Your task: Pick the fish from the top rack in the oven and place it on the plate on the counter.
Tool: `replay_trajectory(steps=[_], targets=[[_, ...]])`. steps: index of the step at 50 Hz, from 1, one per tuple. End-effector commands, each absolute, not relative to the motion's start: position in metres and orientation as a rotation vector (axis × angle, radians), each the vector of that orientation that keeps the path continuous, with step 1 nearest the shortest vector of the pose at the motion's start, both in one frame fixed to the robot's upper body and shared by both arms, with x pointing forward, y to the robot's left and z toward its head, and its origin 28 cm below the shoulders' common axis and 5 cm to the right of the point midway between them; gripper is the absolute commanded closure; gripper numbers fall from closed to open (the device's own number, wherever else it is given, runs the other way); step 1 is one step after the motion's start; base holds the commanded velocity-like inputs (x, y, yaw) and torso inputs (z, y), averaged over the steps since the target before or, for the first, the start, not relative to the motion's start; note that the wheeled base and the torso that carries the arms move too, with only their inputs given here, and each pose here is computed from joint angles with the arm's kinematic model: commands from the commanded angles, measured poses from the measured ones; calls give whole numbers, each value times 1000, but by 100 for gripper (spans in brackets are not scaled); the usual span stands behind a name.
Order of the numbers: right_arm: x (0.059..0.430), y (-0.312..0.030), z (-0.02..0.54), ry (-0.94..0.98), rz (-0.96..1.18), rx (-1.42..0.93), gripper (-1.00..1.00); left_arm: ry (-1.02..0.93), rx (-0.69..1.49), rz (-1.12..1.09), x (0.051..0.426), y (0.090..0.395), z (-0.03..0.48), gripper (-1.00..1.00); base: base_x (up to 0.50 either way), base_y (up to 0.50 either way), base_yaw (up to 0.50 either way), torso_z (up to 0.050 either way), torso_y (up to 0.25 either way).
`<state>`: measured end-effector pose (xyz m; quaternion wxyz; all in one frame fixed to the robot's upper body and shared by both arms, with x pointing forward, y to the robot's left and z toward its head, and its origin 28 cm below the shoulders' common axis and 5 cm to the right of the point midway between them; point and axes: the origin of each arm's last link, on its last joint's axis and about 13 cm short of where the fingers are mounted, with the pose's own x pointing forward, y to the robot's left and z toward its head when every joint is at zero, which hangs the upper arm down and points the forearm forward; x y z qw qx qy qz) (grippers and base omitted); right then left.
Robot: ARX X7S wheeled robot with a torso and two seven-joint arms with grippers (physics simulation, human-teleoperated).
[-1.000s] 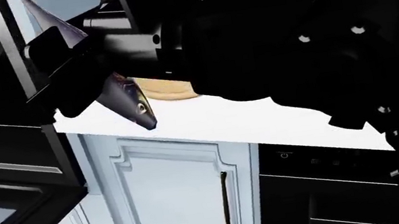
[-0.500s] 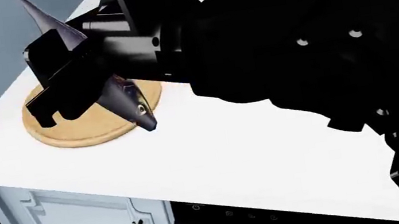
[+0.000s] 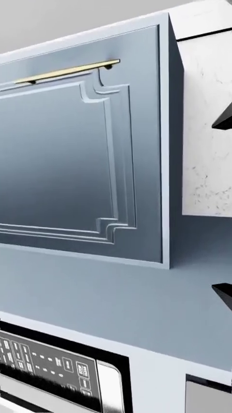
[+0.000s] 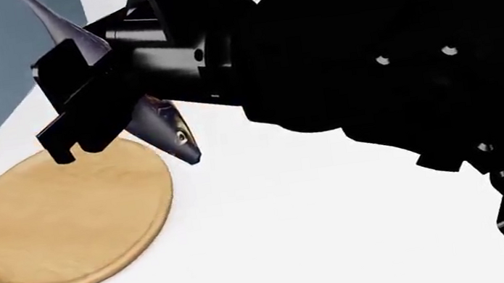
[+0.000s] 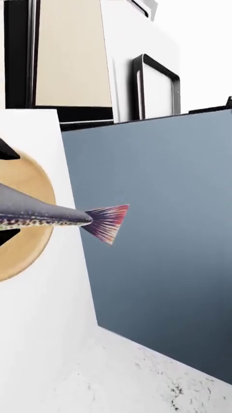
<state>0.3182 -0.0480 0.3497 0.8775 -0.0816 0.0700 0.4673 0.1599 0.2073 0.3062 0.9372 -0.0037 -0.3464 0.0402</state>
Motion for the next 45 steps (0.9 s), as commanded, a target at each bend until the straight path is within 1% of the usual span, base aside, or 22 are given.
replay_trajectory(steps=[1, 11, 16, 32, 45], targets=[[319, -48, 353, 121, 979, -167, 100, -709, -5, 80, 160, 207, 307, -100, 0, 0, 0, 0, 0], [319, -48, 354, 119, 969, -152, 100, -709, -8, 83, 160, 208, 306, -100, 0, 0, 0, 0, 1], [319, -48, 352, 119, 972, -180, 100, -708, -8, 84, 160, 208, 306, -100, 0, 0, 0, 0, 0], [320, -49, 352, 115, 963, -173, 100, -707, -11, 82, 160, 207, 305, -100, 369, 336, 0, 0, 1], [326, -45, 349, 121, 964, -179, 100, -708, -9, 85, 160, 208, 306, -100, 0, 0, 0, 0, 1]])
